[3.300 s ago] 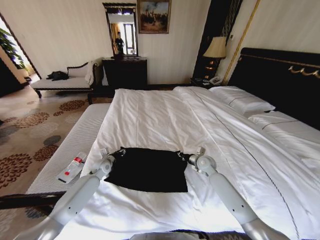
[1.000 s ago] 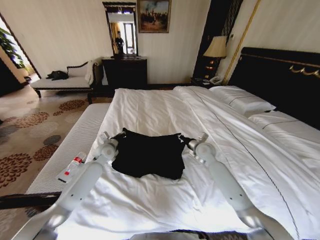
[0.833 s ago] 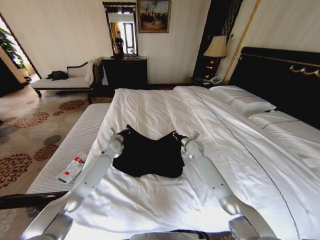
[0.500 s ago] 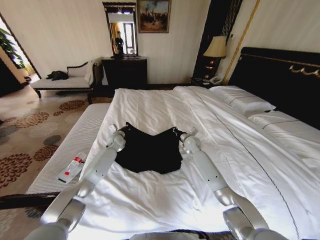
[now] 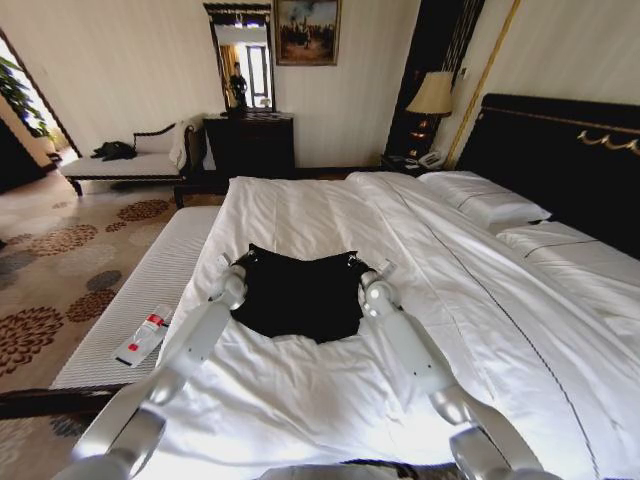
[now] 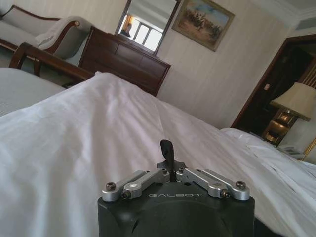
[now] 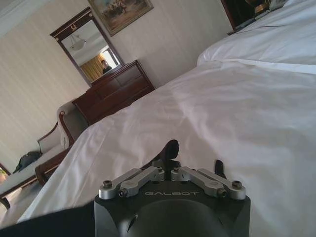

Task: Fold the clothes on the bed.

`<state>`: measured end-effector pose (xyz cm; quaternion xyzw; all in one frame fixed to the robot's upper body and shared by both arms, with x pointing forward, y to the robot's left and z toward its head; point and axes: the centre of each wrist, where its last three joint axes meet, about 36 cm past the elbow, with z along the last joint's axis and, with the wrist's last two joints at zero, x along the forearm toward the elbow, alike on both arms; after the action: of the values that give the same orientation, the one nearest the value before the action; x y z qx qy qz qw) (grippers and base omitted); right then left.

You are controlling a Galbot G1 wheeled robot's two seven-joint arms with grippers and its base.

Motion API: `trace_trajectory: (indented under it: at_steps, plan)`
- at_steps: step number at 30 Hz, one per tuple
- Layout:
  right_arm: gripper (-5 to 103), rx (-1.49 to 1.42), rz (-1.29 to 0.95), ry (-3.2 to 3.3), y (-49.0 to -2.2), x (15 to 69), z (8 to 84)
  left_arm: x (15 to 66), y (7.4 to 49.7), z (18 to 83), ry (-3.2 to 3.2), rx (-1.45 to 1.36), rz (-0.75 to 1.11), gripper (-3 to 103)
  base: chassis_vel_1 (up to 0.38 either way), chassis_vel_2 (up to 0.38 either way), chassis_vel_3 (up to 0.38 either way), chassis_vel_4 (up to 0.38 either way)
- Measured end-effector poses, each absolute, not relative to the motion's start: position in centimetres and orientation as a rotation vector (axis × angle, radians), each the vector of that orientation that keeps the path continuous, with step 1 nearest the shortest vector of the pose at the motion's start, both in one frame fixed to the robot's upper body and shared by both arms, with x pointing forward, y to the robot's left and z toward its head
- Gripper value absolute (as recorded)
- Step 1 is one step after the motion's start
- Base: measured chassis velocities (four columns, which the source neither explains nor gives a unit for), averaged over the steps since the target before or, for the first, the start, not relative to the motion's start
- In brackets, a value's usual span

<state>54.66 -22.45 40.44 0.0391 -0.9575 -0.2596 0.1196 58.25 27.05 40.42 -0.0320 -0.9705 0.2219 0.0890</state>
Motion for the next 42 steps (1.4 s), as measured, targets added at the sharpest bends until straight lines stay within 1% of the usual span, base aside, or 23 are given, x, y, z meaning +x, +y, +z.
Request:
trace_trajectory:
  at_steps: [6,7,11,14,15,16,17,22,30,38,39,41,42]
  plan:
    - [1,0.113,-0.69,-2.819,-21.8,48.9,38.3,54.0,27.2,38.7,-2.911,-0.098,0.691,1,0.0,0.0,0.0,0.0]
    - [1,0.113,-0.69,-2.819,-21.8,48.9,38.3,54.0,27.2,38.7,-2.911,-0.098,0.691,1,0.0,0.0,0.0,0.0]
    - [1,0.13,-0.614,-2.847,-22.1,45.3,37.9,50.4,28.0,37.3,-2.899,-0.125,0.67,1,0.0,0.0,0.0,0.0]
    - [1,0.135,-0.587,-2.853,-22.2,44.2,37.7,49.4,28.4,36.8,-2.895,-0.132,0.65,1,0.0,0.0,0.0,0.0]
    - [1,0.143,-0.553,-2.852,-22.3,42.9,37.2,48.1,29.1,36.2,-2.891,-0.141,0.624,1,0.0,0.0,0.0,0.0]
    - [1,0.143,-0.553,-2.852,-22.3,42.9,37.2,48.1,29.1,36.2,-2.891,-0.141,0.624,1,0.0,0.0,0.0,0.0]
    - [1,0.157,-0.524,-2.842,-22.1,41.3,36.7,47.0,30.1,35.7,-2.889,-0.141,0.599,1,0.0,0.0,0.0,0.0]
    - [1,0.204,-0.469,-2.817,-20.8,38.0,35.5,45.4,32.2,35.3,-2.892,-0.135,0.553,1,0.0,0.0,0.0,0.0]
    - [1,0.21,-0.423,-2.787,-20.2,35.2,34.0,44.7,34.0,35.0,-2.895,-0.099,0.512,1,0.0,0.0,0.0,0.0]
    - [1,0.204,-0.397,-2.787,-20.0,33.6,33.8,43.4,34.2,35.2,-2.897,-0.08,0.45,1,0.0,0.0,0.0,0.0]
    - [1,0.201,-0.387,-2.791,-20.1,33.5,33.8,43.0,34.1,35.1,-2.898,-0.076,0.43,-2,0.0,0.0,0.0,0.0]
    - [1,0.197,-0.373,-2.796,-20.2,33.4,33.7,42.6,33.8,35.0,-2.905,-0.079,0.403,-2,0.0,0.0,0.0,0.0]
    - [5,0.189,-0.358,-2.802,-20.5,33.2,33.7,41.8,33.5,35.0,-2.915,-0.097,0.363,8,0.0,0.0,0.0,0.0]
